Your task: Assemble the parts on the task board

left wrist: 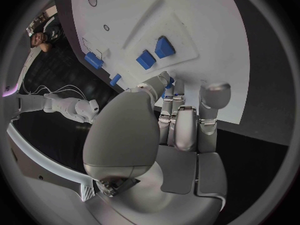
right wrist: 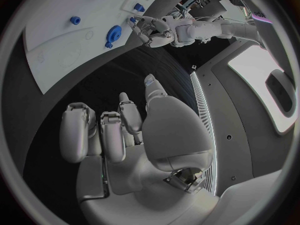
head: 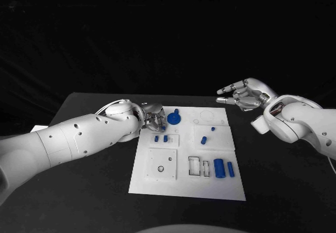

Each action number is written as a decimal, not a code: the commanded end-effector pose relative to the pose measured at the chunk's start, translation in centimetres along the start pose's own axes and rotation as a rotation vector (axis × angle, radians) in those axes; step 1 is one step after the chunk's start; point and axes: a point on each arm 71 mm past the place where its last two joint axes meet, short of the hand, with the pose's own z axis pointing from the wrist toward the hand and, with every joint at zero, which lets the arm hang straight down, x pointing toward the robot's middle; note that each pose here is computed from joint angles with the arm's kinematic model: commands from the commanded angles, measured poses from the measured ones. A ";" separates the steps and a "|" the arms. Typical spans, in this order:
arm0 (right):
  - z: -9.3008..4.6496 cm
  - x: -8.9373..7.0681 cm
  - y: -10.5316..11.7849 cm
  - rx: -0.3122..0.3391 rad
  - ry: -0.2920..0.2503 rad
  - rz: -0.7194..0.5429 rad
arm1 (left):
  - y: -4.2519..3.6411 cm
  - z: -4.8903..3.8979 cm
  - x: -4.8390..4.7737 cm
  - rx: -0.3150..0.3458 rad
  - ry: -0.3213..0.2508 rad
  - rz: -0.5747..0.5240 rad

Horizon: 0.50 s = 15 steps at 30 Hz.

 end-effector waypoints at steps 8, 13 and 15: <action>0.0 0.2 0.1 -0.008 0.020 0.001 | 0.32 0.03 0.44 -0.032 0.049 0.025; 0.0 0.2 0.0 -0.007 0.020 0.001 | 0.37 0.04 0.42 -0.034 0.045 0.025; 0.0 0.1 0.0 -0.005 0.020 0.001 | 0.37 0.04 0.41 -0.034 0.042 0.024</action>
